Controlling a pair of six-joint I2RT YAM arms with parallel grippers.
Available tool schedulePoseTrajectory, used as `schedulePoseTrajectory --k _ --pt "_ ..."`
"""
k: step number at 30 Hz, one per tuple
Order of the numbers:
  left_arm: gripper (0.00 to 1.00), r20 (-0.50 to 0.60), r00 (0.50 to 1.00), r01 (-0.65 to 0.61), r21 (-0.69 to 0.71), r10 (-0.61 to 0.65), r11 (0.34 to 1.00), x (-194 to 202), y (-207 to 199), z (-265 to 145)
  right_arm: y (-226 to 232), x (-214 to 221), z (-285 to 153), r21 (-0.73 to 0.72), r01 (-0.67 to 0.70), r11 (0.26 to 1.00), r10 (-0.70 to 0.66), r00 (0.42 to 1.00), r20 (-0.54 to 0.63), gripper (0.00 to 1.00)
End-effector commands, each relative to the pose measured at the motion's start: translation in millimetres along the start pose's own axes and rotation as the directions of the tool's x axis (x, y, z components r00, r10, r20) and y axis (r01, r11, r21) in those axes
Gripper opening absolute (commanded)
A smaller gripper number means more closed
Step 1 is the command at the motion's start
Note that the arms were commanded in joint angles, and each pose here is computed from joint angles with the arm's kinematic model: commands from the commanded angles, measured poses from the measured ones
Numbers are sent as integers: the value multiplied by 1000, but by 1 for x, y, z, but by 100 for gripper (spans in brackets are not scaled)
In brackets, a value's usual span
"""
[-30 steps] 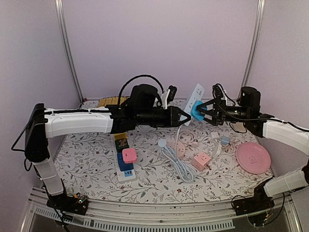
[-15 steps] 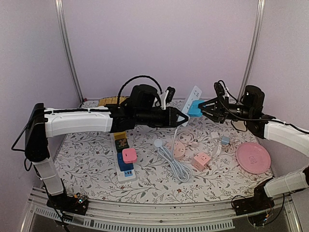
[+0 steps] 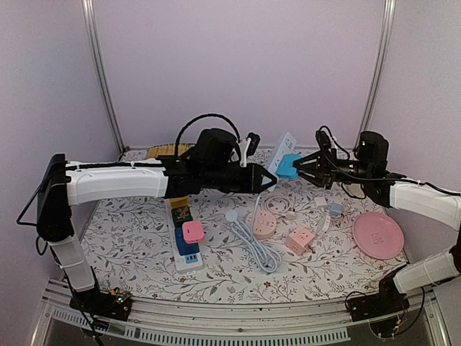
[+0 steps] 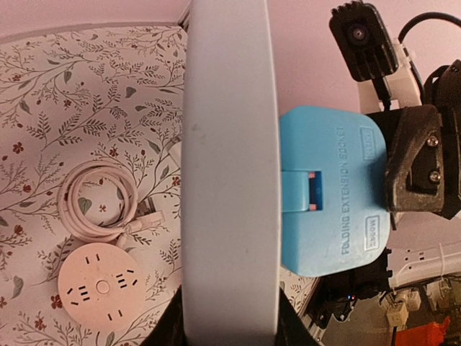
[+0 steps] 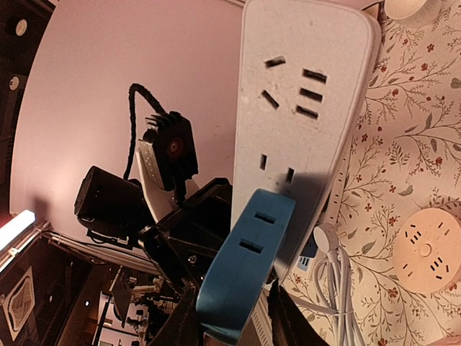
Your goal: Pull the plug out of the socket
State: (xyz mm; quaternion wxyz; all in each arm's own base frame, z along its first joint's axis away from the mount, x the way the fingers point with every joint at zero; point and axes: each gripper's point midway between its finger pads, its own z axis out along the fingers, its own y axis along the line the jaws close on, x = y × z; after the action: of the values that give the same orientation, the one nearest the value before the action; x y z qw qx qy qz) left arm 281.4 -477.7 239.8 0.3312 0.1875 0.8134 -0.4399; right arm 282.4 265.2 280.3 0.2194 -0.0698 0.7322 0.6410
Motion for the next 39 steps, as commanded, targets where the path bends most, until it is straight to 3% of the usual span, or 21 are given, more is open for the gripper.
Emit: schedulePoseTrajectory --k 1,11,16,22,28,39 --pt "0 118 991 -67 72 58 995 -40 -41 -26 -9 1 4 18 -29 999 29 1000 -1 31" --pt "0 94 988 -121 13 119 993 -37 -45 -20 -19 1 10 44 -61 997 61 998 -7 31" --pt "0 77 989 -127 -33 129 991 -33 -39 -18 -19 1 11 47 -66 997 67 998 -9 26" --pt "0 40 991 -119 -142 125 983 -27 -19 -14 -18 0 12 49 -69 996 69 998 -7 20" --pt "0 27 993 -106 -225 115 968 -22 -2 -14 -27 6 15 60 -109 992 111 993 -28 4" --pt "0 15 999 -30 -399 40 916 -9 56 -23 -21 4 14 67 -102 992 104 994 -22 3"
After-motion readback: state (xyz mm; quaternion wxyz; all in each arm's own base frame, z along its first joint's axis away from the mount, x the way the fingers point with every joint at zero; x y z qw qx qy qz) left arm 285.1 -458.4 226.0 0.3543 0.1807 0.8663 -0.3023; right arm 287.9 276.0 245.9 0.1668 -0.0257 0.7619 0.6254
